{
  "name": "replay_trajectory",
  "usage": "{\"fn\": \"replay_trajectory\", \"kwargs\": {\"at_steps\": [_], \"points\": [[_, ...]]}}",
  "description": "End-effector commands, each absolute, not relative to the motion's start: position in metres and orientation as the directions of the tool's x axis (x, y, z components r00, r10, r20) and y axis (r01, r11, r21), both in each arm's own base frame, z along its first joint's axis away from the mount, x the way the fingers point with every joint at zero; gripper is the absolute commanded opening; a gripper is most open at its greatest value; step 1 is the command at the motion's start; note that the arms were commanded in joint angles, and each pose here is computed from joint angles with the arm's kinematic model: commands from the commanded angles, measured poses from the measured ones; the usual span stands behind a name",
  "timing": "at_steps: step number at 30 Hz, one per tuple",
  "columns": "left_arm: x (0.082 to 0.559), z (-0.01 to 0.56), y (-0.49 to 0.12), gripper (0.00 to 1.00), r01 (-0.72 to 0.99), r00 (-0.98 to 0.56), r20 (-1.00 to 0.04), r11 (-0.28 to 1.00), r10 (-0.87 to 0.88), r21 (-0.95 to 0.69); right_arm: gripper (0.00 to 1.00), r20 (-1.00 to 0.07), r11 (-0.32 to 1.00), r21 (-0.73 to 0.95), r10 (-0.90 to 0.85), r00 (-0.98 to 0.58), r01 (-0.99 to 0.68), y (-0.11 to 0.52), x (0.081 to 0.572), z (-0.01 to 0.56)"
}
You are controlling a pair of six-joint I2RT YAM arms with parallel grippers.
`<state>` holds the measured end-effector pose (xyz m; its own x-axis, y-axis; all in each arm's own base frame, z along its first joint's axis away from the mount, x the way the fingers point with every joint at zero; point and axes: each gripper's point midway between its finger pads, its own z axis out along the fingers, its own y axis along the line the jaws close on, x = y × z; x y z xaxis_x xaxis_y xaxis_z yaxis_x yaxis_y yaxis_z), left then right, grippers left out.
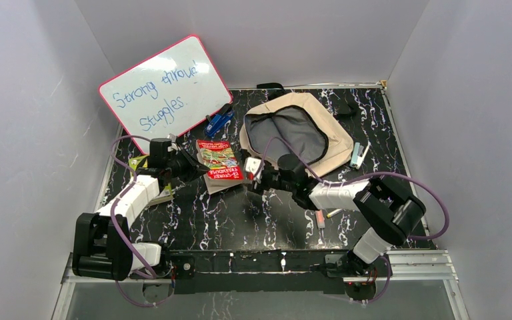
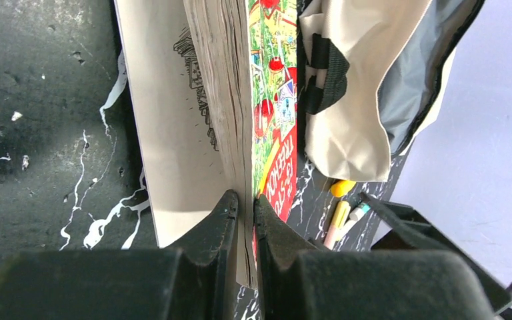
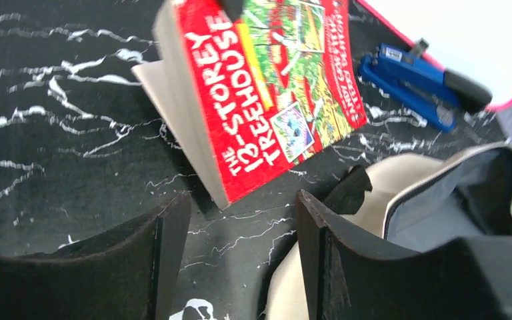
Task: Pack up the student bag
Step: Pick up the book from the center of the board.
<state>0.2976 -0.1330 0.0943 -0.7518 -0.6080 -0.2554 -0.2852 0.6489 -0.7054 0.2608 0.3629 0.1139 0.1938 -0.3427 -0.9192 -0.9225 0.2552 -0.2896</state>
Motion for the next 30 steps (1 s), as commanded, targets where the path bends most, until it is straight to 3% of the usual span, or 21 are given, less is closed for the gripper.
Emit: {"fn": "replay_trajectory", "kwargs": {"at_steps": [1,6,12,17,22,30], "points": [[0.308,0.132,-0.141,0.00,-0.205,-0.745,-0.274,0.600,-0.608,-0.773,0.68,-0.749,0.146,-0.653,-0.275,0.603,-0.743,0.373,0.257,0.157],[0.309,0.132,-0.142,0.00,-0.207,-0.747,-0.265,0.591,-0.610,-0.779,0.79,-0.634,0.093,-0.764,-0.294,0.715,-0.639,0.379,0.254,0.151],[0.310,0.134,-0.142,0.00,-0.202,-0.751,-0.265,0.592,-0.605,-0.781,0.84,-0.490,-0.003,-0.854,-0.334,0.805,-0.521,0.393,0.253,0.131],[0.310,0.135,-0.141,0.00,-0.201,-0.750,-0.268,0.594,-0.605,-0.779,0.85,-0.434,-0.055,-0.874,-0.357,0.827,-0.482,0.401,0.253,0.116],[0.309,0.135,-0.141,0.00,-0.200,-0.752,-0.264,0.591,-0.604,-0.781,0.85,-0.367,-0.016,-0.914,-0.390,0.844,-0.405,0.405,0.262,0.115],[0.307,0.133,-0.141,0.00,-0.201,-0.757,-0.258,0.589,-0.601,-0.782,0.89,-0.134,0.052,-0.991,-0.485,0.864,-0.125,0.414,0.291,0.115]]}}
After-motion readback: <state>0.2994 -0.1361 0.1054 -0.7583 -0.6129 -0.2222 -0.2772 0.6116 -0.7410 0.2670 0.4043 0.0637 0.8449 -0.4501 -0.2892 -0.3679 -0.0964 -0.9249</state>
